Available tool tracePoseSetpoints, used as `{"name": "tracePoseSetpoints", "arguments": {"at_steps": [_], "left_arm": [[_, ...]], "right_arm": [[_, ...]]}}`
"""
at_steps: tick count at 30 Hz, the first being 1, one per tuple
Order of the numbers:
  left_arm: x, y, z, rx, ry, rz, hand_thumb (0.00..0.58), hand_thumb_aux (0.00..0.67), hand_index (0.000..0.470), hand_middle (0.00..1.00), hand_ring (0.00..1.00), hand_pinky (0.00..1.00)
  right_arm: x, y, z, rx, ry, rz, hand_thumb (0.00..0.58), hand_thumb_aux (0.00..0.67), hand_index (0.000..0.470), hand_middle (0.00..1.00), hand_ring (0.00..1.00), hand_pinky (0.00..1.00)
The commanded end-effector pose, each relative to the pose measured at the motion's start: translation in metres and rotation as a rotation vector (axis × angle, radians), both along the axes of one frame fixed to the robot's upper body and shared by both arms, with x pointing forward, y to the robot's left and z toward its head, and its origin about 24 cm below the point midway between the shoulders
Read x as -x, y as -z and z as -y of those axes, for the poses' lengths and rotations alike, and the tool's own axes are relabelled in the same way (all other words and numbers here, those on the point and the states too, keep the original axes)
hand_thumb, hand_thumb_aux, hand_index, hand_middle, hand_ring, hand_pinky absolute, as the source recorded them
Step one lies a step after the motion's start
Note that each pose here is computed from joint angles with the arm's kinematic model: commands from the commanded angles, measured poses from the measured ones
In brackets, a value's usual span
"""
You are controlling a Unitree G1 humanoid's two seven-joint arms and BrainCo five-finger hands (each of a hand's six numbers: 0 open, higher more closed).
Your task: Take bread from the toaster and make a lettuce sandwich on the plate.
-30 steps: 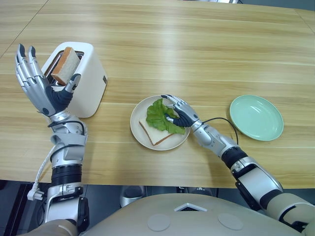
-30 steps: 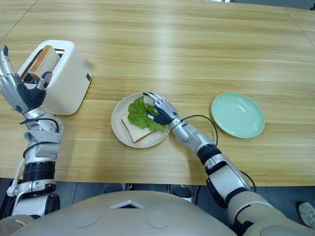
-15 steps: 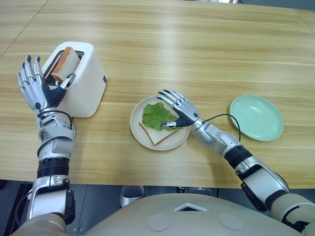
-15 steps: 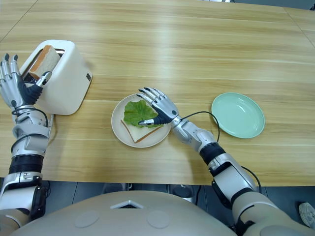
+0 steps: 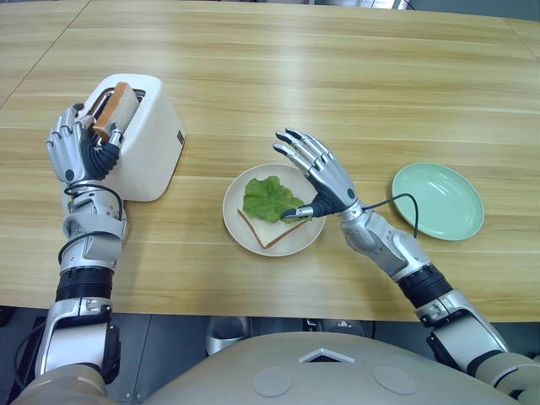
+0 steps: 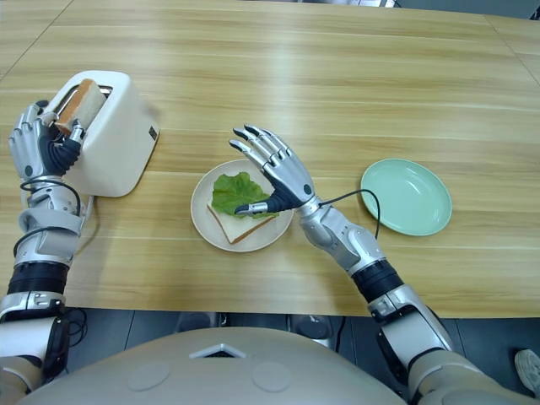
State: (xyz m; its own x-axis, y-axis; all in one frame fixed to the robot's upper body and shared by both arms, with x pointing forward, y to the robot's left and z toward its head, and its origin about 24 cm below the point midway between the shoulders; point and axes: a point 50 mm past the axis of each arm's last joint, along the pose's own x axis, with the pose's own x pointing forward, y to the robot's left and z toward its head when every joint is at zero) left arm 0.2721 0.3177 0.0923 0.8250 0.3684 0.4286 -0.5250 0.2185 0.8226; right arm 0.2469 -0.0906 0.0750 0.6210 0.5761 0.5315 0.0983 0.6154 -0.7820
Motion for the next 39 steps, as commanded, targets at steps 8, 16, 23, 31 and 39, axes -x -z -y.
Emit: {"name": "tracePoseSetpoints", "arguments": {"at_steps": [8,16,23,31,39], "left_arm": [[0.000,-0.022,-0.011,0.114,-0.011,0.275,0.580,0.670,0.460,1.00,1.00,1.00],[0.008,-0.089,0.031,0.148,0.267,0.841,0.580,0.670,0.460,1.00,1.00,1.00],[0.009,-0.079,0.128,0.378,0.875,0.667,0.580,0.670,0.460,1.00,1.00,1.00],[0.006,0.004,0.182,0.823,0.981,0.204,0.580,0.670,0.460,1.00,1.00,1.00],[0.030,0.051,0.205,0.997,0.935,-0.007,0.580,0.670,0.460,1.00,1.00,1.00]], "right_arm": [[-0.005,-0.012,0.009,-0.141,0.051,0.008,0.000,0.000,0.000,0.00,0.00,0.00],[-0.014,0.002,0.014,-0.141,0.139,-0.011,0.000,0.000,0.000,0.00,0.00,0.00],[-0.015,0.006,0.019,-0.107,0.172,0.002,0.000,0.000,0.000,0.00,0.00,0.00],[-0.005,-0.010,0.030,-0.122,0.129,0.074,0.000,0.000,0.000,0.00,0.00,0.00],[0.010,-0.010,0.037,-0.015,0.042,0.048,0.000,0.000,0.000,0.00,0.00,0.00]]}}
